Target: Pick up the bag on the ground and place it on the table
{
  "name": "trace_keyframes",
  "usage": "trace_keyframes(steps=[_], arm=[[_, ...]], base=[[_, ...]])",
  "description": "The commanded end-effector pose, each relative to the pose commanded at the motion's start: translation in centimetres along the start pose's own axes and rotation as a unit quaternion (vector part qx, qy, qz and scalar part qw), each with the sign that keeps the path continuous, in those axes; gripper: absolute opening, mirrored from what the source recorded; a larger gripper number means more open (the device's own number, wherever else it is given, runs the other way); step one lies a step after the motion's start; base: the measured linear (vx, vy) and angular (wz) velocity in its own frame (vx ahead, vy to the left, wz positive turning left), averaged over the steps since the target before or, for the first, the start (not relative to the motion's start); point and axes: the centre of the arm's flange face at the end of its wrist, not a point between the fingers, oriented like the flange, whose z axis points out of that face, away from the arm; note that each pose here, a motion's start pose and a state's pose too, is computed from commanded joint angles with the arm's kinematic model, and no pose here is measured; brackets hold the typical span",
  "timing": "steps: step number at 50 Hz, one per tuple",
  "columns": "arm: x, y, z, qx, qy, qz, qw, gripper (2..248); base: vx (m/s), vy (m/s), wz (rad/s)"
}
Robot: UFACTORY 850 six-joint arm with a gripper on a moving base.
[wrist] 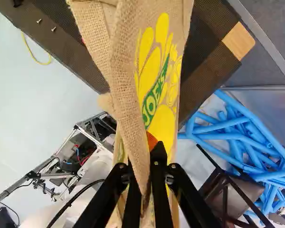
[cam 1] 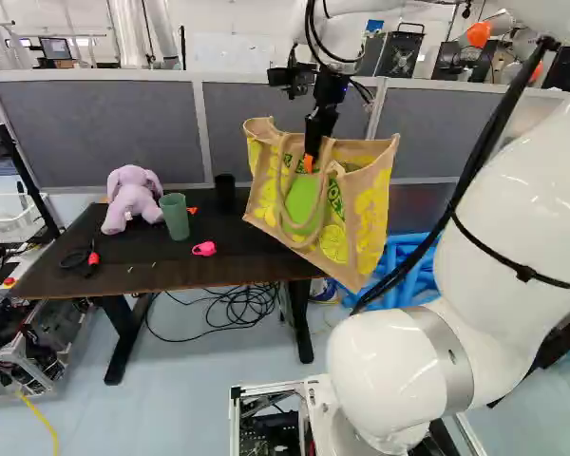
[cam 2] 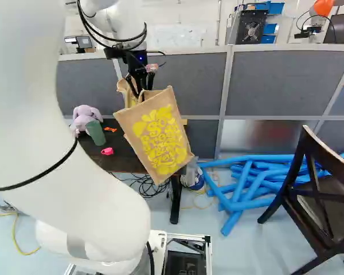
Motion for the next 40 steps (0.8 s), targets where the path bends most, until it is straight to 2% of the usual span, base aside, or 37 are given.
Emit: trace_keyframes(steps=[24, 30, 40], arm=[[3.4, 1.6, 0.5, 0.001, 0.001, -0.009, 1.0, 25], [3.9, 1.7, 0.5, 0.001, 0.001, 0.008, 1.0, 25], [4.1, 1.7, 0.6, 0.001, 0.001, 0.055, 0.9985, 25]], base=[[0.0, 0.0, 0.0], [0.0, 0.0, 0.0], [0.0, 0.0, 0.0]])
